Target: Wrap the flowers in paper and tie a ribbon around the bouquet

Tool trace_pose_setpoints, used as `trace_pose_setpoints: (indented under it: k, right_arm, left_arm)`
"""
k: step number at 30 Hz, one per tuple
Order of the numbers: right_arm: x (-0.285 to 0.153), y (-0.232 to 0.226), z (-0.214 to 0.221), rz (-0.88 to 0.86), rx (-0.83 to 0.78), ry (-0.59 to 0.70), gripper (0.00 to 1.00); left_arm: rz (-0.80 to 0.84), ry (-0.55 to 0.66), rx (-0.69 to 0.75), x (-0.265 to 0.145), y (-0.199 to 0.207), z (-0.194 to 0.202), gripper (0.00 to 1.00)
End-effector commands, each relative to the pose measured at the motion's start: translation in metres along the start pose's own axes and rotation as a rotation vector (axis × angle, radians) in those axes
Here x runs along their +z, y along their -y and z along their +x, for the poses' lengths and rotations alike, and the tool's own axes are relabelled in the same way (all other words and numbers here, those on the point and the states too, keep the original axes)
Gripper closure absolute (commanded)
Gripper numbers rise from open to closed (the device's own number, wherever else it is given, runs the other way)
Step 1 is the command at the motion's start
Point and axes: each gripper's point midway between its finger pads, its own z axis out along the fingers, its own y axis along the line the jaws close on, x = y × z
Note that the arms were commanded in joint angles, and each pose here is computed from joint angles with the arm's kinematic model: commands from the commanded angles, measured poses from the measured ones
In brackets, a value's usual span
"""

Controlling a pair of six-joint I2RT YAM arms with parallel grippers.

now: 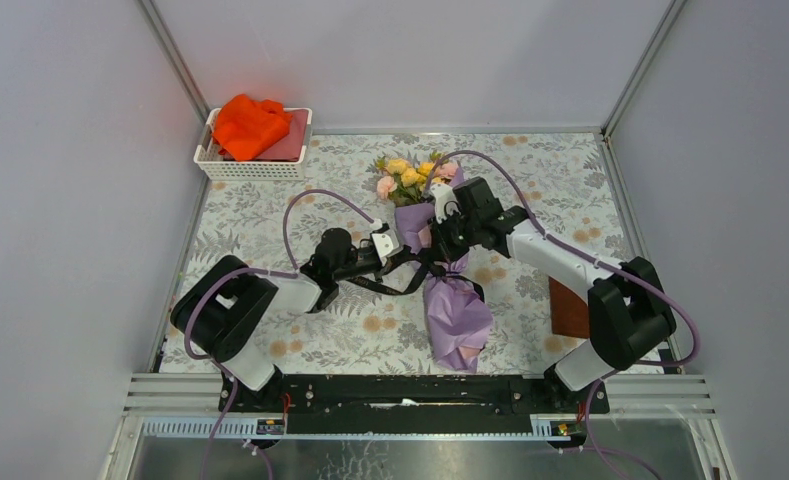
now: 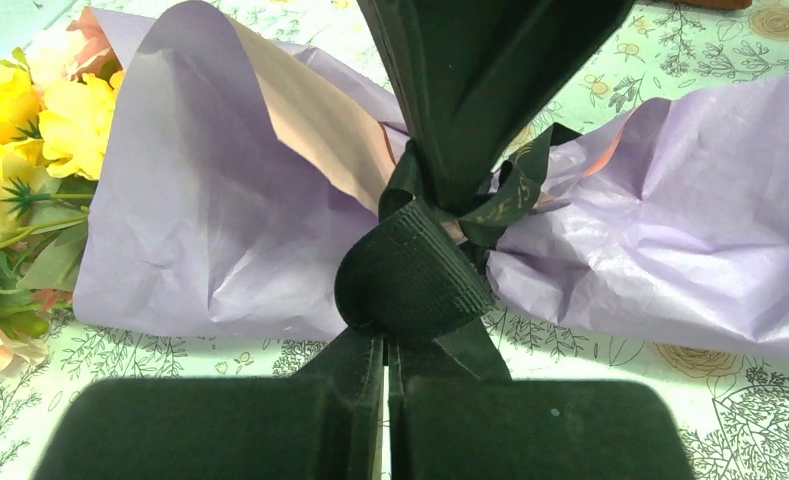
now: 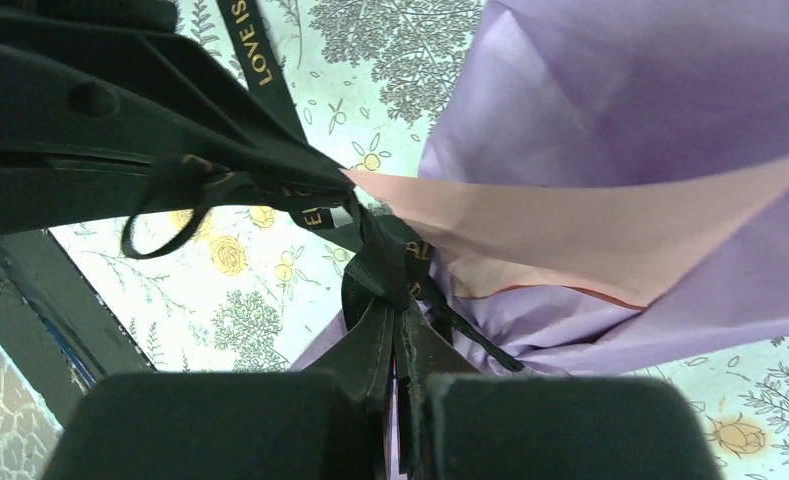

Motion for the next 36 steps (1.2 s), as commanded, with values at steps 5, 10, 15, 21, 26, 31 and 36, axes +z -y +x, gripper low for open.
trace_pose_setpoints:
  k: [5,10,15,21,26,31,36]
  right_arm:
    - [-0.016,0.011,-0.009,0.024,0.02,0.032,1.0]
    - [-0.013,0.006,-0.001,-0.031,0.03,0.029,0.95]
    - [-0.012,-0.001,0.005,-0.123,0.001,0.007,0.76]
    - [-0.015,0.022,-0.01,-0.081,0.039,0.062,0.8]
    - [0.005,0.02,0.002,-0.116,0.058,0.003,0.84]
    - [0.019,0.01,-0.002,-0.162,0.034,-0.003,0.85]
    - [0.026,-0.01,0.009,-0.239,0.01,-0.043,0.85]
  left_arm:
    - [-0.01,0.029,0.038,-0.004,-0.003,-0.009,1.0]
    - [0.0,0.028,0.043,-0.002,-0.002,-0.007,1.0]
    - [0.015,0.02,0.063,0.001,0.001,-0.001,1.0]
    - [0.01,0.022,0.103,0.003,-0.001,0.0,1.0]
    - [0.015,0.015,0.099,0.003,0.0,0.001,1.0]
    - [0.018,0.019,0.095,0.002,0.001,0.0,1.0]
    - [0.005,0.016,0.098,0.001,-0.001,0.0,1.0]
